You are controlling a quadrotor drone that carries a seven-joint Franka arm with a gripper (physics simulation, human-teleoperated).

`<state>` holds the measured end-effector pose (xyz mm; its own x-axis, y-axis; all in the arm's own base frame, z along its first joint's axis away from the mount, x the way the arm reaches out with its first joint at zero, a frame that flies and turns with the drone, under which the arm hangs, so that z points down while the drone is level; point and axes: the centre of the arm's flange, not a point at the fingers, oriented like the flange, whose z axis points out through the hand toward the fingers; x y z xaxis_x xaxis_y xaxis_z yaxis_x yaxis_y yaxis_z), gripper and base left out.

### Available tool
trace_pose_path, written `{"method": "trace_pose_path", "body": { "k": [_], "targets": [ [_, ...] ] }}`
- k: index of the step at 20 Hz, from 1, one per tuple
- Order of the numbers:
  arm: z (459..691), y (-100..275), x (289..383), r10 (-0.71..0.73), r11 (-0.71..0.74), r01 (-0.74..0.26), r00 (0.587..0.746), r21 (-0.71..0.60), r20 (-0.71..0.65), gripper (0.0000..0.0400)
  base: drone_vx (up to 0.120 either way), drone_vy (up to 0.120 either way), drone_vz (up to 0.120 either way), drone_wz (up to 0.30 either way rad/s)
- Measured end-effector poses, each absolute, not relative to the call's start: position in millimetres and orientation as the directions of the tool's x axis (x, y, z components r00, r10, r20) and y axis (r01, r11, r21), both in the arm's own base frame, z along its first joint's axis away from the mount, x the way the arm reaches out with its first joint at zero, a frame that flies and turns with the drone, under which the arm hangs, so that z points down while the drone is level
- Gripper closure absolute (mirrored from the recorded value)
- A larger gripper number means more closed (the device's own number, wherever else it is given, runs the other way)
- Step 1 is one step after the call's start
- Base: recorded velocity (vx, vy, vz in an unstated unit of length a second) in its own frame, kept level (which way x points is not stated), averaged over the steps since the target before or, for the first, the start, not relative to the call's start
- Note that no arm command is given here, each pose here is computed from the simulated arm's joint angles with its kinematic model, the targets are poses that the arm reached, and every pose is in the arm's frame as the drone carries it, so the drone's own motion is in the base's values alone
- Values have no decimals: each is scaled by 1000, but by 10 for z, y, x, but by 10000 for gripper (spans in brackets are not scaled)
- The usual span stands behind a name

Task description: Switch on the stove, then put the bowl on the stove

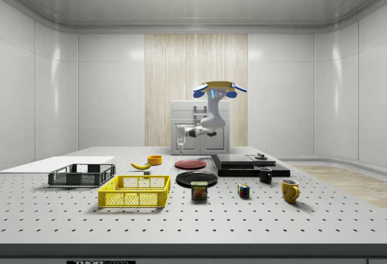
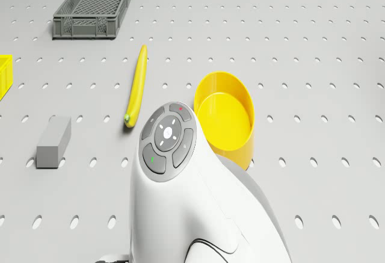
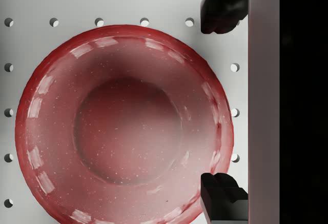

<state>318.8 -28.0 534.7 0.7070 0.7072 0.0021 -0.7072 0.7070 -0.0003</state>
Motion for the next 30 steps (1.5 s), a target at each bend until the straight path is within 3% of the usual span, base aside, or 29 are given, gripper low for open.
{"method": "trace_pose_path", "body": {
  "k": [30],
  "targets": [
    [5347, -280, 3188, 707, 707, -707, 707, 0, 2, 0, 120, -17, 0, 0]
  ]
}}
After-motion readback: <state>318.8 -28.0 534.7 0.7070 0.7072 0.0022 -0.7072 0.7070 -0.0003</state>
